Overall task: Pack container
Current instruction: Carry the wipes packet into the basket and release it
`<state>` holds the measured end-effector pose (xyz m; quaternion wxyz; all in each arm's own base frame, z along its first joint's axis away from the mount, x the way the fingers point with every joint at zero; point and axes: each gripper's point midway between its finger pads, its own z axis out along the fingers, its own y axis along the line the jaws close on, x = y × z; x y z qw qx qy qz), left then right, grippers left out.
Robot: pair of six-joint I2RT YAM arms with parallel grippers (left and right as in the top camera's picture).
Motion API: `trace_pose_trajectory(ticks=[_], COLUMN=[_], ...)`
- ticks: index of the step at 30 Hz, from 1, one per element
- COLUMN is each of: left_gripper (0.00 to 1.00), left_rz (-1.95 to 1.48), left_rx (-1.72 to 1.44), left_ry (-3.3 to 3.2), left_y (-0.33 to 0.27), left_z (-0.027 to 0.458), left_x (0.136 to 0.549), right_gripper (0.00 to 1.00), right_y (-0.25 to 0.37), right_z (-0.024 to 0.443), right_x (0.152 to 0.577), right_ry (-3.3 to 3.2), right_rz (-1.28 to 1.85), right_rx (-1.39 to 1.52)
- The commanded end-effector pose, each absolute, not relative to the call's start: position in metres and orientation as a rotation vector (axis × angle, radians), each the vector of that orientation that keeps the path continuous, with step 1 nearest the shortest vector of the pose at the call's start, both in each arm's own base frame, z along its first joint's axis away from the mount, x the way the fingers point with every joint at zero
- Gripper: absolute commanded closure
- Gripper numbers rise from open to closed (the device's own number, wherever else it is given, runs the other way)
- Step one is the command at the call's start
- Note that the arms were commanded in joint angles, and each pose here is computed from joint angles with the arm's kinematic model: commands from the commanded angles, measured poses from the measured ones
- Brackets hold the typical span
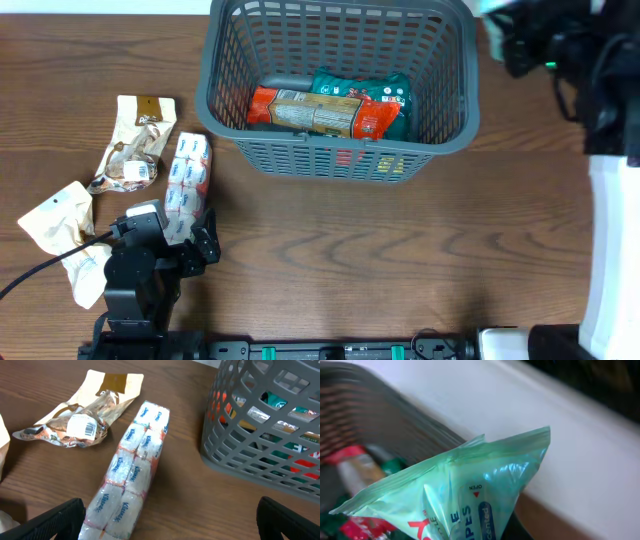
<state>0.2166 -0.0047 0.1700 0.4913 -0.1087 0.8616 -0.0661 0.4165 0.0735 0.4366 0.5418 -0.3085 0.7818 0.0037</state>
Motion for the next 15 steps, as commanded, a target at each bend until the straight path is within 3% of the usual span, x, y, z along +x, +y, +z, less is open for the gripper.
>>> trace_pose_trajectory(ticks=[1, 7, 15], left_gripper=[0.01, 0.01, 0.01], left_rz=[-0.165, -0.166, -0.166], left_rx=[-0.267, -0.266, -0.266], left_ry=[2.065, 2.065, 2.065], left_y=[-0.005, -0.005, -0.005], left_z=[0.181, 0.181, 0.181], left_x=[0.218, 0.218, 0.218], right_gripper=[0.99, 0.99, 0.99], right_y=[0.13, 0.199, 0.234], right_z=[0.433, 0.393, 0.284], right_x=[0.409, 0.412, 0.45], right_ry=[1.717, 1.67, 1.859], right_rz=[-0.015, 0.06, 0.167], right_rx=[-1.029, -1.258, -1.388])
